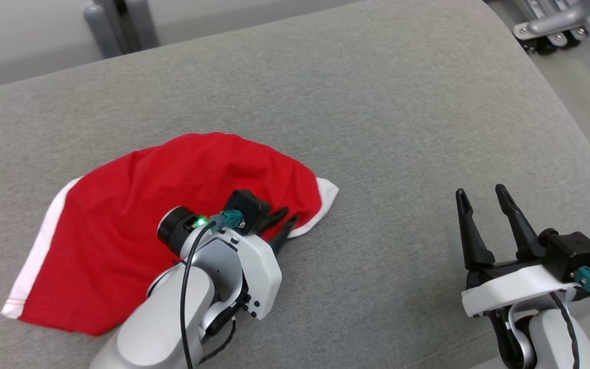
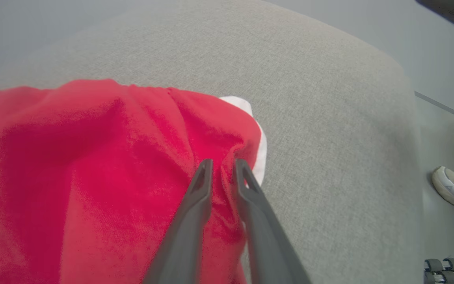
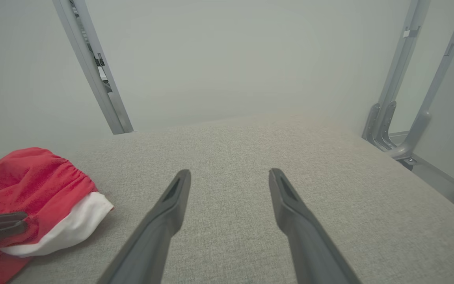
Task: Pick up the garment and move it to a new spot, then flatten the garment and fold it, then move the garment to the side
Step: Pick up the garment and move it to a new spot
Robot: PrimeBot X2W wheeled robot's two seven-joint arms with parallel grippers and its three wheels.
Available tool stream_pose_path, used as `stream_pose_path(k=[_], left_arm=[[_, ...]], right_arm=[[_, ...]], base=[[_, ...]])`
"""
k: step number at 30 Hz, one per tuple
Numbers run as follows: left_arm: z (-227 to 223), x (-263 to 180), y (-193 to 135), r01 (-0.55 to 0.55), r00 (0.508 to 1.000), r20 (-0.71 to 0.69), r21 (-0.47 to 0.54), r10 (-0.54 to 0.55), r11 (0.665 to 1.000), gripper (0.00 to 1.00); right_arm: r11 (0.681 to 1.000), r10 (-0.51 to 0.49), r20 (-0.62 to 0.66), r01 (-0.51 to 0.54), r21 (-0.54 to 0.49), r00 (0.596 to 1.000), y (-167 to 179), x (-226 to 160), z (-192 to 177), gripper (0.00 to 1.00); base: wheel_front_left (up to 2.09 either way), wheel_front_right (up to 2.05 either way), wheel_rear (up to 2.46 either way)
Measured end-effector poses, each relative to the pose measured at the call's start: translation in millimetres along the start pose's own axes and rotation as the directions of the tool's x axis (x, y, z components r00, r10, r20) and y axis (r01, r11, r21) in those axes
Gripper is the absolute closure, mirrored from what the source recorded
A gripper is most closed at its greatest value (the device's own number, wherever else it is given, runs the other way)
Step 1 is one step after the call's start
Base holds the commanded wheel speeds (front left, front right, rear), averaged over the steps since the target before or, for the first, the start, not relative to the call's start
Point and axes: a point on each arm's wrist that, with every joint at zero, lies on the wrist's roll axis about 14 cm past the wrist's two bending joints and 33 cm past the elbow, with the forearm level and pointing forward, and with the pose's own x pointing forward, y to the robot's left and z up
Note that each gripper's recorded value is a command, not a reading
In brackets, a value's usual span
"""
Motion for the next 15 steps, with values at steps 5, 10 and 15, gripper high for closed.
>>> stream_pose_path(k=[5, 10, 15], left_arm=[[15, -18, 3, -0.042, 0.993, 0.105, -0.042, 0.046, 0.998, 0.00], [42, -50, 25, -0.156, 0.953, 0.246, -0.102, 0.177, 0.983, 0.00], [61, -98, 63, -0.320, 0.860, 0.356, -0.179, 0.365, 0.930, 0.00]], right_arm=[[0.999, 0.050, 0.012, -0.050, -0.002, 0.999, 16, 8, 2, 0.00], [0.995, 0.102, 0.034, -0.102, -0.006, 0.994, 34, 15, 9, 0.00], [0.990, 0.142, 0.051, -0.141, -0.017, 0.989, 48, 18, 17, 0.00]], base=[[0.00, 0.00, 0.00], [0.00, 0.00, 0.00], [0.00, 0.00, 0.00]])
